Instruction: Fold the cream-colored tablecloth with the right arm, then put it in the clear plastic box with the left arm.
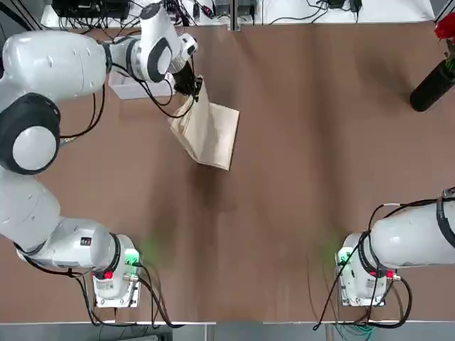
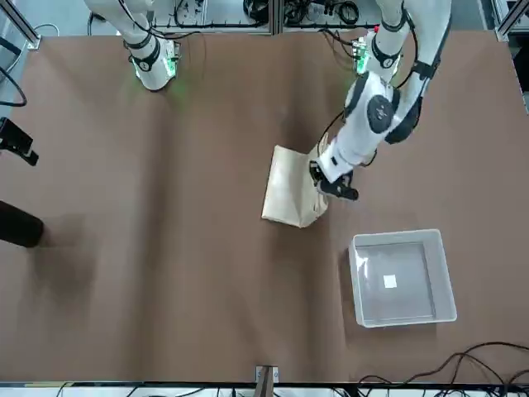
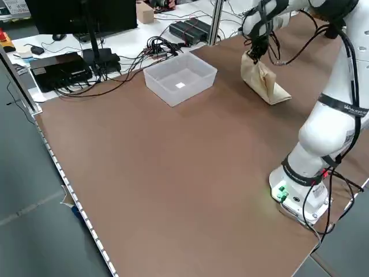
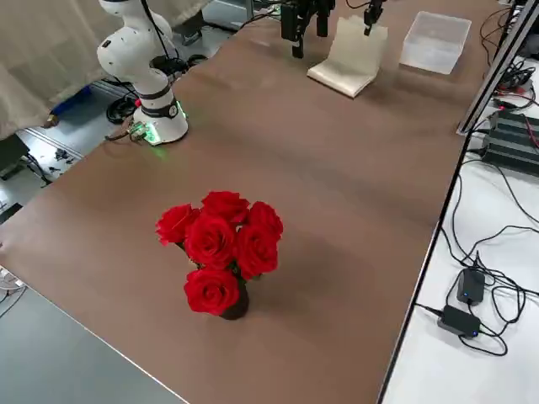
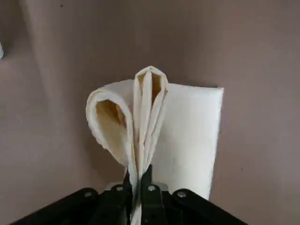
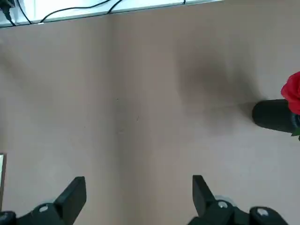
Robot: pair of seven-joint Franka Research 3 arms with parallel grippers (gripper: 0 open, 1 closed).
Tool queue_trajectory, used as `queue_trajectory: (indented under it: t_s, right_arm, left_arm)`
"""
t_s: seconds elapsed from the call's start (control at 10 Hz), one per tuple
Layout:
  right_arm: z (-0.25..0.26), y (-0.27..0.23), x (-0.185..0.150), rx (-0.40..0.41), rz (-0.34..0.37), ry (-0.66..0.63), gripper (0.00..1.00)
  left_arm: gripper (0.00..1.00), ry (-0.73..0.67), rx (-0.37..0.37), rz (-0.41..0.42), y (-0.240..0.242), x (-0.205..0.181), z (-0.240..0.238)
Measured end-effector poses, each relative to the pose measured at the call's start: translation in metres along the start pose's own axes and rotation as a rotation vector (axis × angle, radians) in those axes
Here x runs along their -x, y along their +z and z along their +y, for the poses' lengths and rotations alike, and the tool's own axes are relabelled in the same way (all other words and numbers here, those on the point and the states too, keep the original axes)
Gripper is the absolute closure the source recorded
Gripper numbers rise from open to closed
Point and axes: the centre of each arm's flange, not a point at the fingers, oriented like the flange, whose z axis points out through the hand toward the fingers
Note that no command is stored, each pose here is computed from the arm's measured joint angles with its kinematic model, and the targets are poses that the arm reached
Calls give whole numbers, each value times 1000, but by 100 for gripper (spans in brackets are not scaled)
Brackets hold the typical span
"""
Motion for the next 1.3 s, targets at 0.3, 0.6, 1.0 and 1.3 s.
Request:
queue_trajectory:
  t_s: [0.3,0.6,1.0,1.3]
  right_arm:
    - [0,0,0,0,-1,0,0]
    - [0,0,0,0,-1,0,0]
    - [-1,0,0,0,-1,-1,0]
    - [-1,0,0,0,-1,-1,0]
  left_arm:
    - [92,2,5,-40,15,23,41]
    - [92,-26,-30,-49,38,26,69]
    - [92,-118,-46,-30,78,7,115]
    - [79,-151,-32,-33,93,-4,124]
